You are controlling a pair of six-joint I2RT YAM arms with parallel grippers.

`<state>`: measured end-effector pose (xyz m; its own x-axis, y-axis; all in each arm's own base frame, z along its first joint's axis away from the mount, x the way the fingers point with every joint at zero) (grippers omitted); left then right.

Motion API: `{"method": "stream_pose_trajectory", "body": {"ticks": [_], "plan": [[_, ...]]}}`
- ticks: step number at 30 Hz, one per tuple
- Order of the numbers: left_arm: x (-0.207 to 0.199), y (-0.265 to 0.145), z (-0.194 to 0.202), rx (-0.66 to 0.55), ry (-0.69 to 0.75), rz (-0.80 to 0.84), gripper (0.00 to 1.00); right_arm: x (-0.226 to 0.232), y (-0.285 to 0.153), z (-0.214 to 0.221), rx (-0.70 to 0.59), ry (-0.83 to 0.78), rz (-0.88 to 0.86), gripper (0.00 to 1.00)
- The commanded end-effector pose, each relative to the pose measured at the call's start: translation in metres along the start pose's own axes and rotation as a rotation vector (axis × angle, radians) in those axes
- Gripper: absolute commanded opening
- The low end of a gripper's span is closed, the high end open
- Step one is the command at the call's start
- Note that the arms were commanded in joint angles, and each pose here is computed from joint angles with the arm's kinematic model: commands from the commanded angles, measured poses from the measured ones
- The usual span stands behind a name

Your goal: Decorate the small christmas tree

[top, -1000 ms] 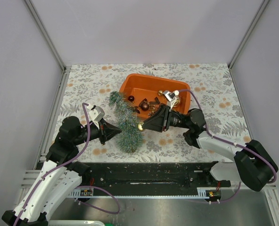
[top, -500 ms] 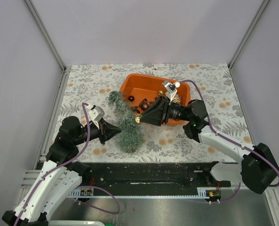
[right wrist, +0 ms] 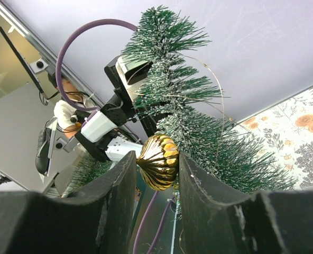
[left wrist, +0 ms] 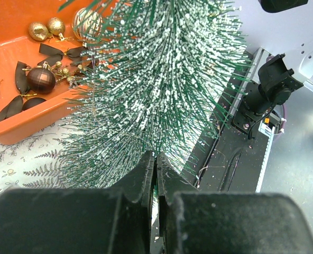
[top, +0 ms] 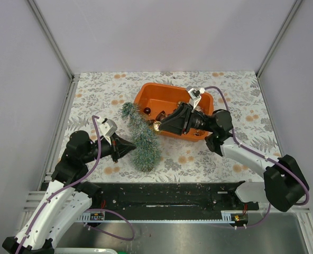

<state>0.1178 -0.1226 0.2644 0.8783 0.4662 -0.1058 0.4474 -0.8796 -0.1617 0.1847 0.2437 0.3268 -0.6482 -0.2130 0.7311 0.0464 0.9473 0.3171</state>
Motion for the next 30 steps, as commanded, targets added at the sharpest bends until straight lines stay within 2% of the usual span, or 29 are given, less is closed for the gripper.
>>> {"method": "stream_pose_trajectory", "body": {"ticks": [1, 11, 19, 27, 30], "plan": [[-0.005, -0.007, -0.01, -0.073, 0.048, 0.008, 0.06, 0.004, 0.004, -0.008, -0.035, -0.024, -0.077, 0.01], [-0.005, -0.007, -0.011, -0.073, 0.049, 0.009, 0.06, -0.008, 0.004, -0.006, -0.045, -0.009, -0.063, 0.01], [-0.005, -0.007, -0.012, -0.079, 0.047, 0.012, 0.05, -0.025, -0.01, -0.006, -0.095, -0.005, 0.015, 0.0], [-0.005, -0.007, -0.013, -0.078, 0.042, 0.011, 0.06, -0.033, -0.014, -0.001, -0.132, 0.032, -0.006, 0.0], [-0.005, -0.006, -0.013, -0.078, 0.042, 0.012, 0.05, -0.034, -0.017, 0.003, -0.141, 0.045, -0.002, 0.03]]}}
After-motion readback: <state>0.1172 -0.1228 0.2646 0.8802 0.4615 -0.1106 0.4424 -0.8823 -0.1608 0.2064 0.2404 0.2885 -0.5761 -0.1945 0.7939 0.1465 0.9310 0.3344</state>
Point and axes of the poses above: each gripper's point midway between its finger pads, its own y axis out along the fingers, its own x axis along the line the jaws close on, z = x × y, the point moved 8 cm from there along -y, back along the fingers, and after that the axes turned 11 degrees about y, right-handed, at the moved point
